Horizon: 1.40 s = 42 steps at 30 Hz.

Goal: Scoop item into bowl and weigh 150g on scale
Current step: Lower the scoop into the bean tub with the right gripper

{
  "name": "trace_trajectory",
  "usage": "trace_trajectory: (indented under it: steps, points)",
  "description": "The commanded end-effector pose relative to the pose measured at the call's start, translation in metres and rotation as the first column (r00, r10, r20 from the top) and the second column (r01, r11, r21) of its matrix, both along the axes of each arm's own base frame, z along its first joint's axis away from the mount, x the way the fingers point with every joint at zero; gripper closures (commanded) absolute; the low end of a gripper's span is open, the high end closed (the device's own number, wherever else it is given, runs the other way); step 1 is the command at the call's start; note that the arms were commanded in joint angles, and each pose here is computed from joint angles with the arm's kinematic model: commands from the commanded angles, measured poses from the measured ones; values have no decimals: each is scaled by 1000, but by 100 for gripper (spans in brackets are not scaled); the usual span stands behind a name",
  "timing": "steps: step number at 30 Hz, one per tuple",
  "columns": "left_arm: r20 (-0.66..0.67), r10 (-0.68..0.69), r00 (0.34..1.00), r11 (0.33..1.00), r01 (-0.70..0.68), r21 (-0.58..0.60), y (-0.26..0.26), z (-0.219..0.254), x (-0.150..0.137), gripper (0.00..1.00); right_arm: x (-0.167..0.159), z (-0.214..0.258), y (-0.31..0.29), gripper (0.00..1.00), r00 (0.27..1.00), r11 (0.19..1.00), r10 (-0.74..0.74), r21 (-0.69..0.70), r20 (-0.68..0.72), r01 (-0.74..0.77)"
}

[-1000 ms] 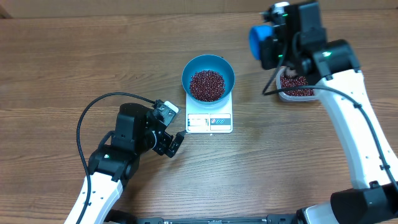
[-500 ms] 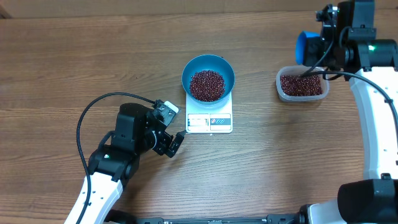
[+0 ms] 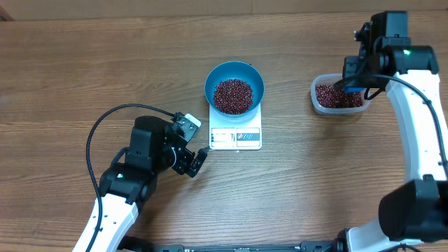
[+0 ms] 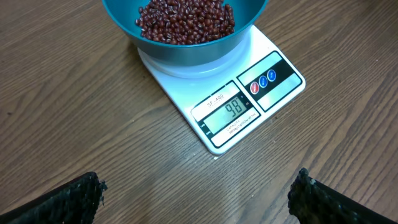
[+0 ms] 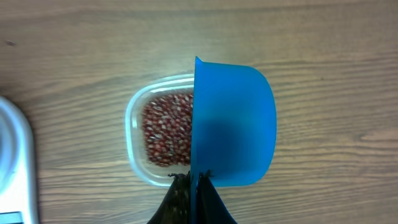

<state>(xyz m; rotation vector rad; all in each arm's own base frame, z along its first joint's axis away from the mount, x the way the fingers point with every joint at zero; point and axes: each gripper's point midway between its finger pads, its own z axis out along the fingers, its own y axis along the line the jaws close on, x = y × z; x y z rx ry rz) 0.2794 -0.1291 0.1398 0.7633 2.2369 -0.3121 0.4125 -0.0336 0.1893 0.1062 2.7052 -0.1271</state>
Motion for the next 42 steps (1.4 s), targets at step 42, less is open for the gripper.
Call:
trace_trajectory:
  steps: [42]
  points:
    - [7,2,1000,1000,-2,-4,1,1,-1,0,-8,-89,-1,96,963,1000,2,8,-271,1]
